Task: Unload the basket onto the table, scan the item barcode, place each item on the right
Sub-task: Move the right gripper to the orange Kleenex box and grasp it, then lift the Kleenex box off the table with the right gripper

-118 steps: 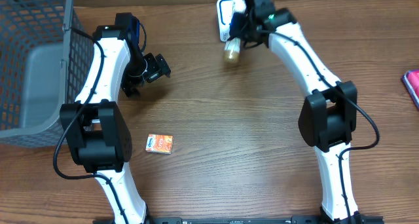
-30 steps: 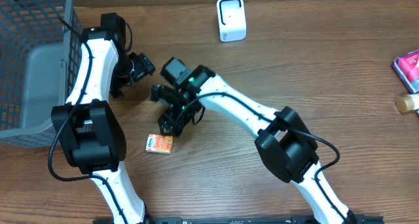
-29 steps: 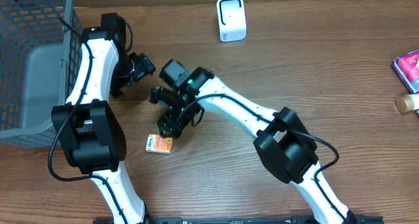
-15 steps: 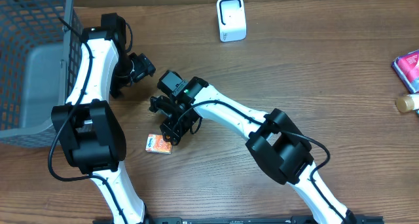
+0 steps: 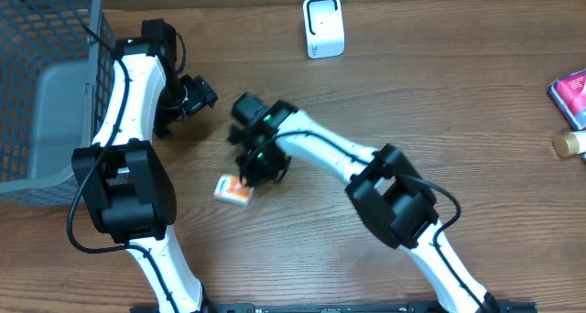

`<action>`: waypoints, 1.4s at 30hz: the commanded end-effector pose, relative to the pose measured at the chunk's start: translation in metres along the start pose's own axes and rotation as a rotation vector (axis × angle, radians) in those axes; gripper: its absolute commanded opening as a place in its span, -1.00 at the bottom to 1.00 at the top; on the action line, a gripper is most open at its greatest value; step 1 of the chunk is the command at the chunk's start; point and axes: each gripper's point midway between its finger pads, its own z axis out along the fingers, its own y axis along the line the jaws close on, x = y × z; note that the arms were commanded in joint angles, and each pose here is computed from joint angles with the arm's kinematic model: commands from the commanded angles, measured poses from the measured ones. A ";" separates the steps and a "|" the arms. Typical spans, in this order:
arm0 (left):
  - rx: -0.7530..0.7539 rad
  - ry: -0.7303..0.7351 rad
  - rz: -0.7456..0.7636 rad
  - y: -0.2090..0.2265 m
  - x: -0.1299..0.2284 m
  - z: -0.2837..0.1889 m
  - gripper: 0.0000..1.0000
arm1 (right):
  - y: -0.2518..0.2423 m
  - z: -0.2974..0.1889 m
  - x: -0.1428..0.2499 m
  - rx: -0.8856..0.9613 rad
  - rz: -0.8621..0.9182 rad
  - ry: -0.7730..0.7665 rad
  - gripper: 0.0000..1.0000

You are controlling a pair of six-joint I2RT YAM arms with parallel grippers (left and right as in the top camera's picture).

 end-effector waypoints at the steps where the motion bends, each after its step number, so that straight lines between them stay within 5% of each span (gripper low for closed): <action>1: -0.009 -0.013 -0.025 0.002 -0.005 -0.002 1.00 | -0.092 -0.056 -0.018 0.201 0.329 -0.110 -0.93; 10: -0.006 -0.016 -0.025 0.001 -0.005 -0.002 1.00 | -0.194 -0.131 0.037 0.328 0.622 -0.028 -0.89; 16: 0.000 -0.024 -0.025 0.000 -0.007 -0.002 0.99 | -0.213 -0.156 0.055 0.329 0.632 -0.001 -0.24; 21: 0.000 -0.024 -0.025 0.000 -0.007 -0.002 1.00 | -0.195 -0.200 0.047 0.383 0.575 -0.077 0.08; 27: 0.004 -0.026 -0.029 -0.001 -0.008 -0.002 1.00 | -0.145 -0.198 0.031 0.485 0.318 -0.094 0.23; 32: 0.000 -0.019 -0.027 0.000 -0.006 -0.002 1.00 | -0.124 -0.131 0.027 0.715 0.117 -0.056 0.21; 36: -0.002 -0.016 -0.024 0.001 -0.005 -0.002 1.00 | -0.155 -0.121 0.033 0.961 0.113 -0.097 0.18; 42: -0.002 -0.016 -0.025 0.001 -0.005 -0.002 1.00 | -0.174 -0.123 0.037 0.989 0.147 -0.101 0.10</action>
